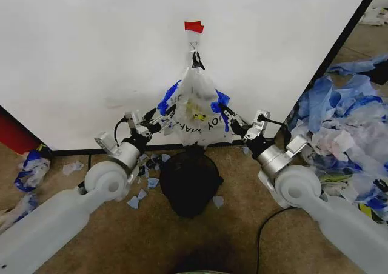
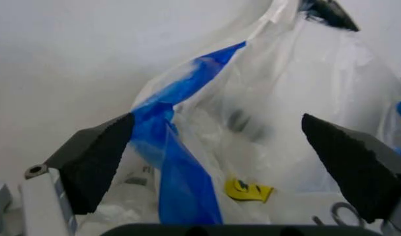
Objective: Pick up the garbage bag from the wall and place it over the trash bin.
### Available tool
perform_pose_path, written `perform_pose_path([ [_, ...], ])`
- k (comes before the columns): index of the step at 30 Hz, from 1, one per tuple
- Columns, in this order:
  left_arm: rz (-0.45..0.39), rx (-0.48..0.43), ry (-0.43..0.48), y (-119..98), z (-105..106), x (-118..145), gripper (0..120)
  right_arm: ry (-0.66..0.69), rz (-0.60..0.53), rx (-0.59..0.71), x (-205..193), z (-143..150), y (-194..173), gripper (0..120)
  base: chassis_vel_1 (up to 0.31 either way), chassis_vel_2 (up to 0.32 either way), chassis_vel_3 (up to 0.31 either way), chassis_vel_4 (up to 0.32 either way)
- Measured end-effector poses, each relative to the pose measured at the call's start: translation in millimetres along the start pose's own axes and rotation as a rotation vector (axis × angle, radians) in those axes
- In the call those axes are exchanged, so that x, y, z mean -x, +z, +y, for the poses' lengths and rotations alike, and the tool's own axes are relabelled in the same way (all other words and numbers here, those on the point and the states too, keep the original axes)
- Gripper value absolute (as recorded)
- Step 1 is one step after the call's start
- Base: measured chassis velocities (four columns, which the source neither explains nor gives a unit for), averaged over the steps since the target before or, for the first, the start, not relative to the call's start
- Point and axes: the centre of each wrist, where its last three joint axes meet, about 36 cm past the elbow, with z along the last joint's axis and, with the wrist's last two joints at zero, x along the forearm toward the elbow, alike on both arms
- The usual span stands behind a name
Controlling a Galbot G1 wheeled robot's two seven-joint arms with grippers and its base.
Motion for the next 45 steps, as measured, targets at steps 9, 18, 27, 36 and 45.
perform_pose_path([
  [9, -0.005, 0.041, -0.054, 8, 24, 17, 100, -0.011, 0.001, 0.003, 2, -1, 4, 0, 0.0, 0.0, 0.0, 0.0],
  [18, 0.001, 0.062, -0.083, 11, 37, 19, 100, -0.014, 0.002, 0.0, 3, -4, 7, 0, 0.0, 0.0, 0.0, 0.0],
  [27, 0.009, 0.065, -0.105, 17, 45, 30, 96, -0.01, 0.008, -0.012, -1, -5, 7, 0, 0.0, 0.0, 0.0, 0.0],
  [36, 0.009, 0.076, -0.106, 14, 52, 26, 67, -0.002, 0.014, -0.026, -4, -6, 11, 0, 0.0, 0.0, 0.0, 0.0],
  [45, -0.004, 0.075, -0.101, 4, 52, 23, 33, -0.001, 0.015, -0.027, -5, -6, 13, 0, 0.0, 0.0, 0.0, 0.0],
])
